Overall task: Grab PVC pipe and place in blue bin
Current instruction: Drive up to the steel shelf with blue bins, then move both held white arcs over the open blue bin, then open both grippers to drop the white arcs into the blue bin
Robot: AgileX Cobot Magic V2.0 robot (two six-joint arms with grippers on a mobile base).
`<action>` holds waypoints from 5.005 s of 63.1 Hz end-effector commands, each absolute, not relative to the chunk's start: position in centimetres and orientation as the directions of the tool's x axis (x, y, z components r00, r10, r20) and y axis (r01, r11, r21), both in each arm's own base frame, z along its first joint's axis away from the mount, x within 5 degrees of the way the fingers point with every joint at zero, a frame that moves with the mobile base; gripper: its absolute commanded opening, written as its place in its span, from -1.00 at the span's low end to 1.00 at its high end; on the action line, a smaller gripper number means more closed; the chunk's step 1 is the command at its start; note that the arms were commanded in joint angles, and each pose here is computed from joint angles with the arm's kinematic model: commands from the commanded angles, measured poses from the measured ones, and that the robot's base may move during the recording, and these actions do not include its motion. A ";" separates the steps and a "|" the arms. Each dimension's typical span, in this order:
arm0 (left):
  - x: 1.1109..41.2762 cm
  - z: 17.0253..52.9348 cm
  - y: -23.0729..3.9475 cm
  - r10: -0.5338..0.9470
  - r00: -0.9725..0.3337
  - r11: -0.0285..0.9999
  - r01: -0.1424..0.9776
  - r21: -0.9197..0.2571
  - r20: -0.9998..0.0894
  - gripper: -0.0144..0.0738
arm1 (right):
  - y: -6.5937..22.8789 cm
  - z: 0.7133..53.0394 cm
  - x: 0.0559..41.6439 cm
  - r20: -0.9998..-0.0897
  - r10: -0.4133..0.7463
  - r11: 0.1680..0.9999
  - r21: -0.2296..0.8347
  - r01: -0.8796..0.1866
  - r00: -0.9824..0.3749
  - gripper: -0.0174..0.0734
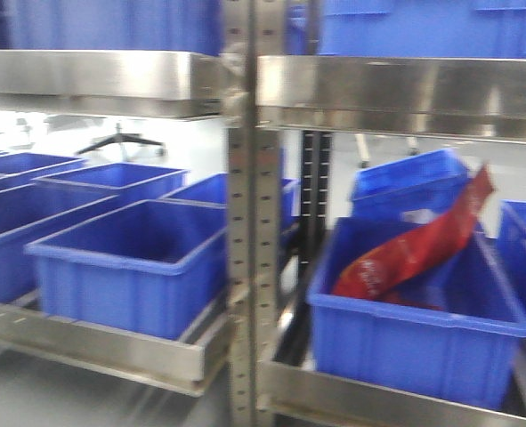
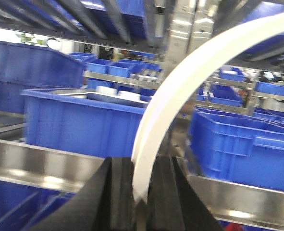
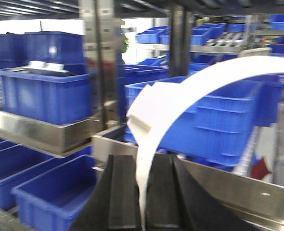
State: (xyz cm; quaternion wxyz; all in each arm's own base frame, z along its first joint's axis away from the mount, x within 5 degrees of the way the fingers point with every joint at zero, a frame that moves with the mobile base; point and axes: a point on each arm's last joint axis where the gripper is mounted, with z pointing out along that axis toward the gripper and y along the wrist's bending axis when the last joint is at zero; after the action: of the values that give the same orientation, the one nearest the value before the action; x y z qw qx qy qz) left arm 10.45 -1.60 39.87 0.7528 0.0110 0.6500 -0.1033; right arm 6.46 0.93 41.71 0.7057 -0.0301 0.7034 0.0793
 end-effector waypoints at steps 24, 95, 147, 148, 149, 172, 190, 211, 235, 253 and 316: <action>10.4 40.1 -1.6 -0.146 0.159 0.977 0.176 -0.117 -0.976 -0.92 | 0.9 41.9 6.3 -0.998 0.067 0.986 0.063 -0.157 0.022 -0.98; 10.4 40.1 -1.6 -0.146 0.159 0.977 0.176 -0.117 -0.976 -0.92 | 0.9 41.9 6.3 -0.998 0.067 0.986 0.063 -0.157 0.022 -0.98; 10.4 40.1 -1.6 -0.146 0.159 0.977 0.176 -0.117 -0.976 -0.92 | 0.9 41.9 6.3 -0.998 0.067 0.986 0.063 -0.157 0.022 -0.98; 10.4 40.1 -1.6 -0.146 0.159 0.977 0.176 -0.117 -0.976 -0.92 | 0.9 41.9 6.3 -0.998 0.067 0.986 0.063 -0.157 0.022 -0.98; 10.4 40.1 -1.6 -0.146 0.159 0.977 0.176 -0.117 -0.976 -0.92 | 0.9 41.9 6.3 -0.998 0.067 0.986 0.063 -0.157 0.022 -0.98; 10.3 40.7 -1.6 -0.144 0.222 0.979 0.175 -0.106 -0.964 -0.92 | 1.0 43.5 6.1 -0.977 0.095 0.982 0.060 -0.177 0.193 -0.98; 10.7 40.5 -1.6 -0.143 0.210 0.979 0.174 -0.107 -0.967 -0.92 | 1.0 43.8 6.2 -0.968 0.101 0.982 0.059 -0.182 0.229 -0.98; 13.9 38.6 -2.5 -0.190 0.002 0.964 0.187 -0.186 -0.982 -0.92 | 1.1 43.2 6.9 -0.984 0.088 0.983 0.060 -0.174 0.154 -0.98; 15.7 41.7 -6.0 -0.104 -0.053 0.925 0.362 -0.117 -0.993 -0.92 | 2.1 41.5 11.0 -0.992 0.123 0.975 0.128 -0.183 -0.037 -0.98; 19.4 44.1 -9.5 -0.050 -0.161 0.892 0.436 -0.116 -0.986 -0.92 | 3.9 40.2 16.6 -0.919 0.297 0.918 0.349 -0.187 -0.260 -0.98; 34.6 44.2 -16.7 0.007 -0.293 0.894 0.431 -0.126 -0.956 -0.82 | 14.3 42.6 33.2 -0.925 0.123 0.887 0.265 -0.378 -0.359 -0.84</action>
State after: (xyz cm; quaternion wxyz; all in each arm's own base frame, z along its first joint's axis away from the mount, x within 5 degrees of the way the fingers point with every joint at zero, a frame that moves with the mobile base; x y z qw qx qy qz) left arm 34.61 -16.54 43.60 0.5641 0.1429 0.7941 -0.1753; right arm 32.90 14.29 42.26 0.5478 -0.0788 0.8020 0.2250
